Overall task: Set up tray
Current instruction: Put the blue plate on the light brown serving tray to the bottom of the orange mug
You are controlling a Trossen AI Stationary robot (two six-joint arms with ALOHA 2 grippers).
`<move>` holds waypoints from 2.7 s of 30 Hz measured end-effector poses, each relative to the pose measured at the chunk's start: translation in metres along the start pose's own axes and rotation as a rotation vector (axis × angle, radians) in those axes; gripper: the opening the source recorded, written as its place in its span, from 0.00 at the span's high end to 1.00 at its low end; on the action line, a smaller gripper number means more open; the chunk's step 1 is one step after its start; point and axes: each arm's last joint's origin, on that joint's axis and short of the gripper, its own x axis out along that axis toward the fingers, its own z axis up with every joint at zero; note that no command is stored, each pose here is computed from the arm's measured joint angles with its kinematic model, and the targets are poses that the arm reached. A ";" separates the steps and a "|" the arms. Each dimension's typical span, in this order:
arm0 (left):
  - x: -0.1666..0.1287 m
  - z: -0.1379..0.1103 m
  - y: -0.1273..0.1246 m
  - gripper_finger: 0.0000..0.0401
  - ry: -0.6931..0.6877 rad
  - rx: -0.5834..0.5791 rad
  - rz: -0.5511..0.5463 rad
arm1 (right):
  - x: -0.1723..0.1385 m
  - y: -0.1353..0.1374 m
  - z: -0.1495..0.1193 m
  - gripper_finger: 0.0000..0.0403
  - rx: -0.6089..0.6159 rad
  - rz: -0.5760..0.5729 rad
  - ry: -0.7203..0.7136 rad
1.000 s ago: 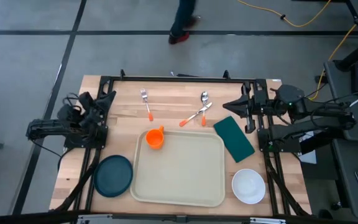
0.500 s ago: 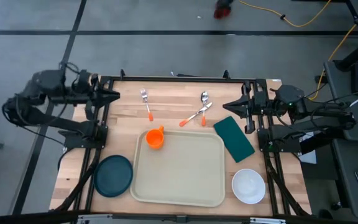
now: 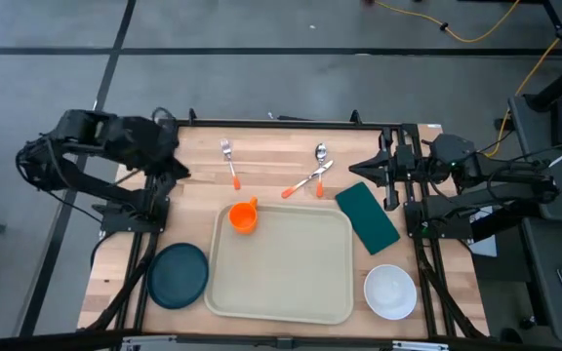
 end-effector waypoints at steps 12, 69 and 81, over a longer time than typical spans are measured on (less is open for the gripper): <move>0.072 -0.040 0.002 0.58 0.384 -0.017 0.121 | 0.000 0.000 -0.004 0.95 -0.016 0.003 0.045; 0.269 -0.145 -0.033 0.52 0.756 0.418 -0.105 | 0.000 0.000 -0.005 0.95 0.028 0.002 0.049; 0.269 -0.147 -0.034 0.97 0.822 0.326 -0.138 | 0.000 0.000 -0.005 0.95 0.026 0.010 0.051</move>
